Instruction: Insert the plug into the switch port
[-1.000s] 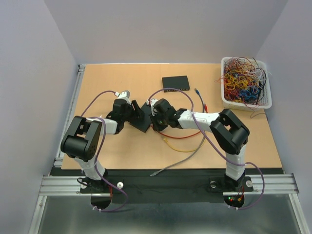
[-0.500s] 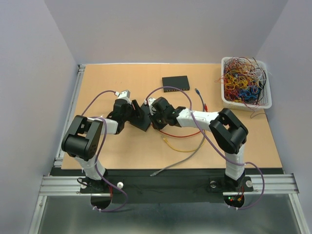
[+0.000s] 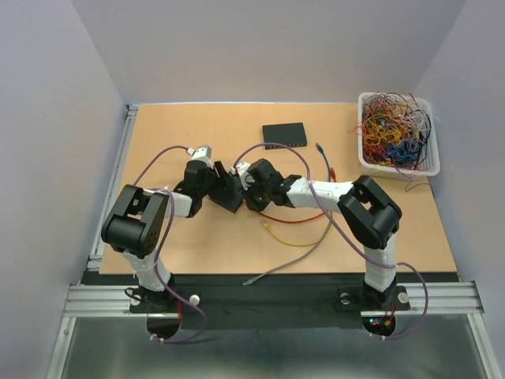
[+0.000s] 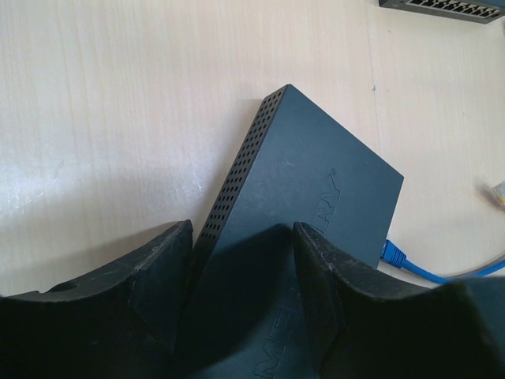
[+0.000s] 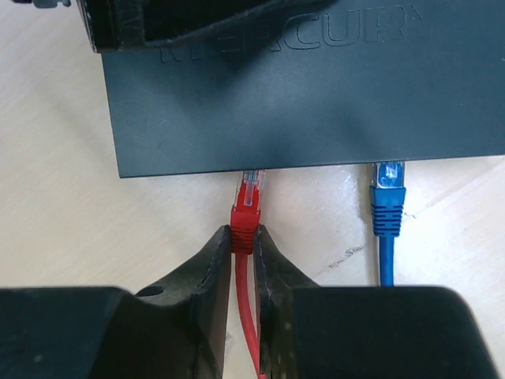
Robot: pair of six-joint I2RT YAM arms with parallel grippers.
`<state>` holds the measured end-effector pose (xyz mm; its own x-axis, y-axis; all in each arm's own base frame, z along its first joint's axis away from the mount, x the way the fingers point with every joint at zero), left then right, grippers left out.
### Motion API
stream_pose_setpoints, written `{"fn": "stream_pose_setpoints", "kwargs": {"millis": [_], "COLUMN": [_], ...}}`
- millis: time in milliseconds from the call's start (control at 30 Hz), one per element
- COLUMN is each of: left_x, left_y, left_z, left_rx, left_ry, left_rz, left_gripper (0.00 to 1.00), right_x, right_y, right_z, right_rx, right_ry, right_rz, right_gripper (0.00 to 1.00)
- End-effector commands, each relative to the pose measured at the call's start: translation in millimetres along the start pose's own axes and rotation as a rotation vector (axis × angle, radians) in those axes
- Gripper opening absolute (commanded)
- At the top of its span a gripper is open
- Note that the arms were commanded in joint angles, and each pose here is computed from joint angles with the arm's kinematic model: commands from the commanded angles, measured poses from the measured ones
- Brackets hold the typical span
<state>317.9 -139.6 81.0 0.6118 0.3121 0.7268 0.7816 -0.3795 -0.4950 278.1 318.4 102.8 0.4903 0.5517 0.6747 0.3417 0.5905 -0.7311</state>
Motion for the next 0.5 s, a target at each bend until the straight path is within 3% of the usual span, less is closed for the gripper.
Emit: {"fn": "stream_pose_setpoints", "kwargs": {"millis": [0, 467], "left_x": [-29, -36], "left_y": [-2, 3], "left_z": [-11, -10], "left_rx": [-0.071, -0.086], "left_ry": [-0.014, -0.02], "left_rz": [0.15, 0.178], "left_gripper": [0.63, 0.63], "right_x": [52, 63], "right_y": [-5, -33], "right_z": [19, 23], "right_rx": [0.117, 0.104], "right_ry": [-0.101, -0.1], "right_rz": [-0.319, -0.536], "right_gripper": [0.0, 0.0]}}
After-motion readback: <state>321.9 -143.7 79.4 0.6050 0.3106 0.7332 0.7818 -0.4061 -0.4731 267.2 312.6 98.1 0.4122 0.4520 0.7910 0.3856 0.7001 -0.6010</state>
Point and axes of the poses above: each gripper's point midway between its finger pads, its own y axis out along the fingers, its own z axis along the line the jaws close on, x = y × z, the point moved 9 cm from there along -y, back along the fingers, and after that the axes turned 1 degree about y, right-handed, at the moved point
